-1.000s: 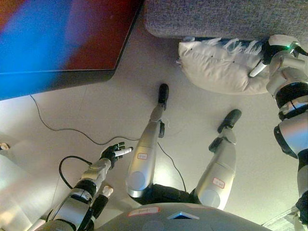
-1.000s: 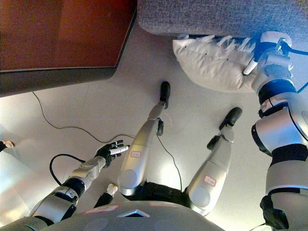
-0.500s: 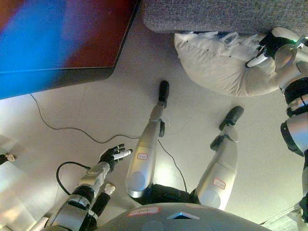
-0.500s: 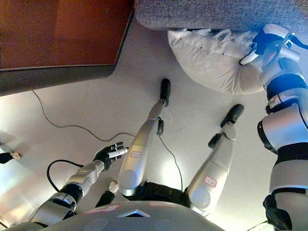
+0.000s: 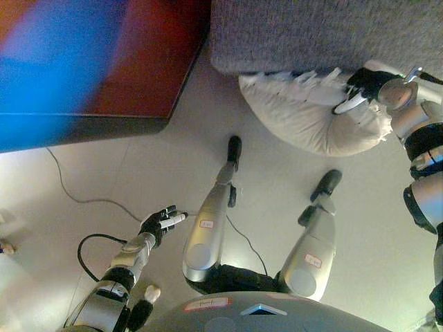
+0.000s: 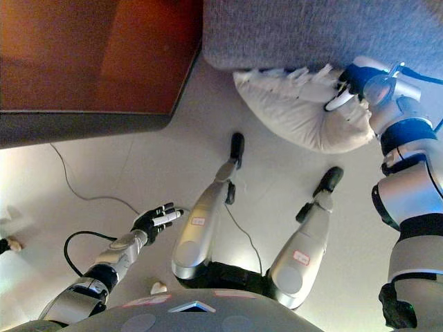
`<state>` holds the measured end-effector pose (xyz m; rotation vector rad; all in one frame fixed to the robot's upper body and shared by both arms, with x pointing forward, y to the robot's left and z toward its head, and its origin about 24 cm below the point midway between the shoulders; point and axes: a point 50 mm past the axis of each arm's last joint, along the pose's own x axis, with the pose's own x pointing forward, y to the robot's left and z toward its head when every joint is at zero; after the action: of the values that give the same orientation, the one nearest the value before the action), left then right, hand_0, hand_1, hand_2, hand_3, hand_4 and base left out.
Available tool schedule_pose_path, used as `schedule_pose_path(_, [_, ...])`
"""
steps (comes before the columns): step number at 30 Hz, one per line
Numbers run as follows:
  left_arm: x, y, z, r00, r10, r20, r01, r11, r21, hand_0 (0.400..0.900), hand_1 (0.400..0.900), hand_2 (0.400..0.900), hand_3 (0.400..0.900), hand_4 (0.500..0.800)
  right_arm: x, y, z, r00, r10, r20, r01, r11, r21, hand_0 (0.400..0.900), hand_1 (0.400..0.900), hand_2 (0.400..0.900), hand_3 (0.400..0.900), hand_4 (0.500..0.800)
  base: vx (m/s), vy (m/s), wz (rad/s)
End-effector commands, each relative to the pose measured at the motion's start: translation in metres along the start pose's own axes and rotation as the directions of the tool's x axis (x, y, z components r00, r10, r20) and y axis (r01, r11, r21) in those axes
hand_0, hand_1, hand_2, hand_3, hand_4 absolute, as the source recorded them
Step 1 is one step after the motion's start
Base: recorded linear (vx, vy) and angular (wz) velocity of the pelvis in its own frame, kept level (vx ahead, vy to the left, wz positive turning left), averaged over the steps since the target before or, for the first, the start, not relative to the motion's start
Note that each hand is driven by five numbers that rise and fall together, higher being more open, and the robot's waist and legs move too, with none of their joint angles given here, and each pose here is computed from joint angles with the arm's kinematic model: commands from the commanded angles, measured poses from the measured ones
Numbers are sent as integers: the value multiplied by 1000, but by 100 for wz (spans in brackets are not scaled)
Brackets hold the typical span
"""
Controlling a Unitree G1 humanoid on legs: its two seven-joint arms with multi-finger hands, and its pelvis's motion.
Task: Pick up the pillow and put it on the sofa.
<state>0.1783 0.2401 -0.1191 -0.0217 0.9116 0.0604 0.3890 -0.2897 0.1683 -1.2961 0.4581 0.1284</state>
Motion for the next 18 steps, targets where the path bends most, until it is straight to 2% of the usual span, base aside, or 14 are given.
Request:
schedule_pose_path(1, [-26, 46, -58, 969, 131, -211, -110, 988, 108, 900, 900, 900, 900, 800, -34, -67, 23, 962, -133, 239, 121, 991, 64, 400, 400, 400, 400, 500, 133, -102, -5])
schedule_pose_path(8, [-40, 72, -74, 938, 203, -281, -173, 976, 128, 900, 900, 900, 900, 800, -48, -46, 42, 883, 5, 469, -85, 985, 149, 400, 400, 400, 400, 500, 162, -121, -2])
schedule_pose_path(12, [-48, 79, -88, 914, 226, -338, -182, 971, 157, 900, 900, 900, 900, 800, -60, -51, 47, 822, 24, 569, -148, 974, 172, 400, 400, 400, 400, 500, 185, -96, 4])
schedule_pose_path(18, [-60, 87, -109, 870, 270, -413, -197, 957, 211, 900, 900, 900, 900, 800, -72, -59, 51, 762, 33, 647, -220, 953, 209, 400, 400, 400, 400, 500, 149, -62, 3])
